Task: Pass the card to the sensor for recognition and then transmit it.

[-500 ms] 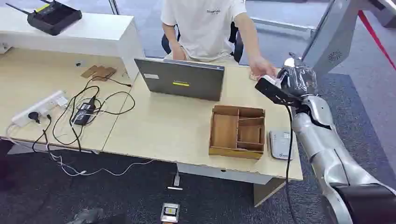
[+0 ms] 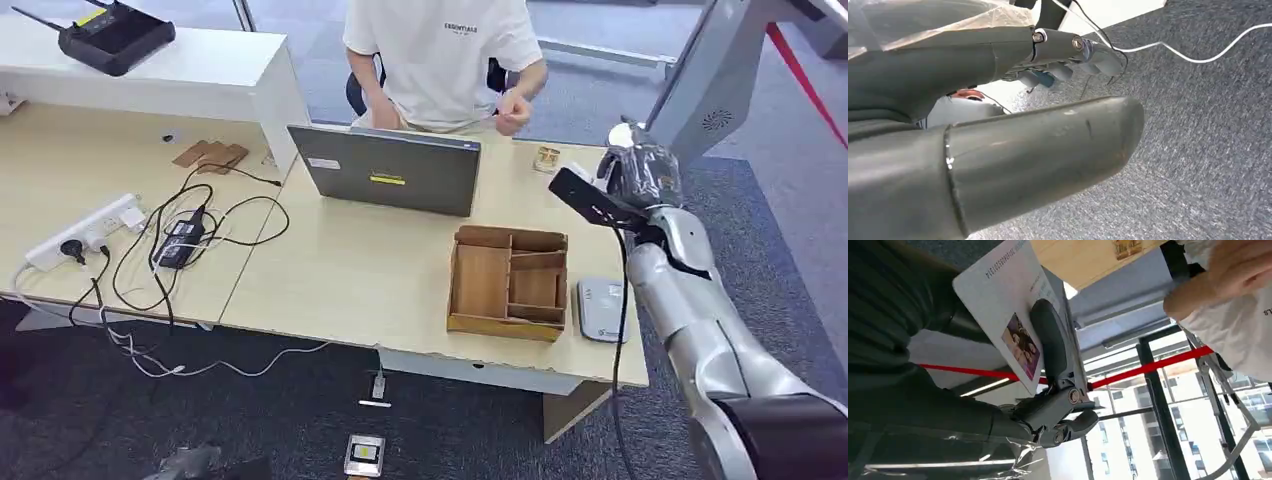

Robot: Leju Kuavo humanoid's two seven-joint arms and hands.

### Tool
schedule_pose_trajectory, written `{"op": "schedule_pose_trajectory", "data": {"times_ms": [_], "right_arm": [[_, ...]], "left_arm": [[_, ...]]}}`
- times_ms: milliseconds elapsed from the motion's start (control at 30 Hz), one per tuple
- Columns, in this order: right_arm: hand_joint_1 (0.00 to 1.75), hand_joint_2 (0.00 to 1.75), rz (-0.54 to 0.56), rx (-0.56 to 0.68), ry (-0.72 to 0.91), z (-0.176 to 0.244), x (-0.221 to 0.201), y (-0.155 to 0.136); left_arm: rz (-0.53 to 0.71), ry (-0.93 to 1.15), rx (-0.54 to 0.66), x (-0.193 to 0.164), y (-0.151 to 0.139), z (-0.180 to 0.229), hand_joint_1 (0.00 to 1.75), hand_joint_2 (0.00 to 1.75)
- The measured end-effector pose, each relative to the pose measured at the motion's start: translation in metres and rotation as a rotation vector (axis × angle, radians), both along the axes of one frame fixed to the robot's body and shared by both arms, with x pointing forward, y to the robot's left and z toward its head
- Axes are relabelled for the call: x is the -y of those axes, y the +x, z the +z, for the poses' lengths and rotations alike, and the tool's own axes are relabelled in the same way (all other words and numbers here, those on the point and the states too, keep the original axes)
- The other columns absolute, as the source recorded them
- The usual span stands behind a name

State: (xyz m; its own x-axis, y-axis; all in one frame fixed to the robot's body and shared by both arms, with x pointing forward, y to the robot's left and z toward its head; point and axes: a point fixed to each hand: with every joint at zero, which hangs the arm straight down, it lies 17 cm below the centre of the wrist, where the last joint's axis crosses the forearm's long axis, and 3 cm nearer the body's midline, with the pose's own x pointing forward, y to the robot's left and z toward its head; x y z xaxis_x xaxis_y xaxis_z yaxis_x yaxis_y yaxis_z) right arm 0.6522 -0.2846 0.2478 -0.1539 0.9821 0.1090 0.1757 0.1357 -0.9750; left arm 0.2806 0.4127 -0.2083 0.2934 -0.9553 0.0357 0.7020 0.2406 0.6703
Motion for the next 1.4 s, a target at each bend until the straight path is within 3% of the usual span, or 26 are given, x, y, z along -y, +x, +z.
{"op": "schedule_pose_trajectory", "data": {"times_ms": [667,1400], "right_arm": [[1.75,1.75,-0.092,-0.09,0.039,-0.071,0.07,-0.03],[1.75,1.75,-0.089,-0.261,0.042,-0.168,0.061,-0.075]], "left_arm": [[0.066,0.006,-0.005,-0.011,-0.025,-0.008,0.0,0.0],[0.107,0.01,0.003,-0.019,-0.044,-0.013,0.0,0.0]]}}
